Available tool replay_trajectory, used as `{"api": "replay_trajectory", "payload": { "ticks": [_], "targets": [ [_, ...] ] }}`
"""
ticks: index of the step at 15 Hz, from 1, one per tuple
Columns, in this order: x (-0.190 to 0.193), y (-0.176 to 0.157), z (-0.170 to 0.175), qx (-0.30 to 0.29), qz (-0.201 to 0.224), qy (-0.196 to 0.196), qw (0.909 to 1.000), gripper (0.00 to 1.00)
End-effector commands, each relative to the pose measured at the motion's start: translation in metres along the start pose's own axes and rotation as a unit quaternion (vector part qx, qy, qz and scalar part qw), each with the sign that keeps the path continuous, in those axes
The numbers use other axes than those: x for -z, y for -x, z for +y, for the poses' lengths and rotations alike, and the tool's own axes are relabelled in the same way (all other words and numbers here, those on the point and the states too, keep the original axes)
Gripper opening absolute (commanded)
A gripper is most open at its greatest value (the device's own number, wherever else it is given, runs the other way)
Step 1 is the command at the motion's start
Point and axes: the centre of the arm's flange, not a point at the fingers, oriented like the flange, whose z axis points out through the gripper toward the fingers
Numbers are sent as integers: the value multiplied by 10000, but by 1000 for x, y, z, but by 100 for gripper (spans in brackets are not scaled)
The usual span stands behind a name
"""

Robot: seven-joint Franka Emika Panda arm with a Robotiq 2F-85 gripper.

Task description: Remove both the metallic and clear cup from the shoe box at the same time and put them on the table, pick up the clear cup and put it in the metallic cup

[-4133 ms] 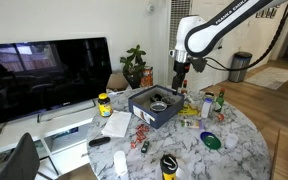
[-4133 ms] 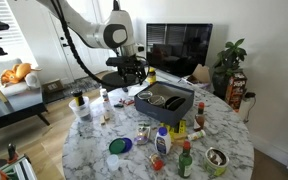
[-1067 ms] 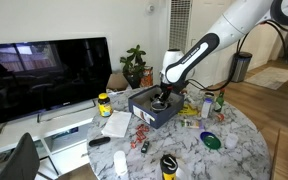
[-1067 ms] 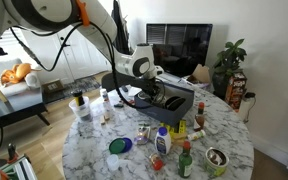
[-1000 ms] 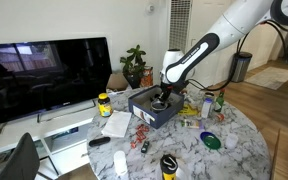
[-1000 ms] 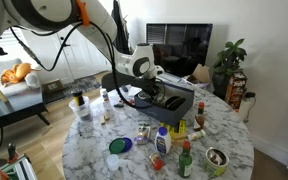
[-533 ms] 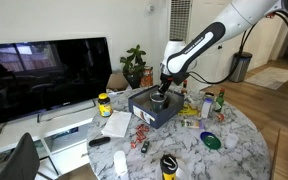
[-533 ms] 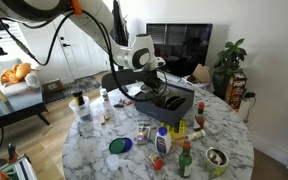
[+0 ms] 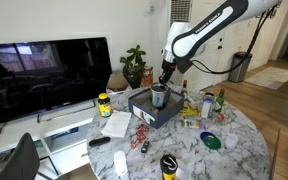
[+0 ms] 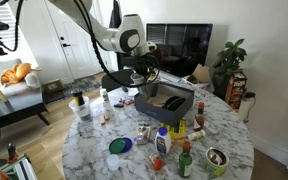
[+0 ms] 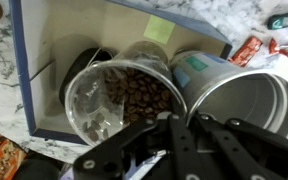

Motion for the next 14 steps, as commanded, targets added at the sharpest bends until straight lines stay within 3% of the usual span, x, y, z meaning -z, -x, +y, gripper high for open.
{"api": "replay_trajectory", "payload": {
  "ticks": [1,8,14],
  "targets": [
    [23,37,-28,446,-289,-381,9979,2],
    [0,78,-57,608,-1011,-763,9901,2],
    [-64,97,-56,421,-1253,-436,9903,2]
  ]
}}
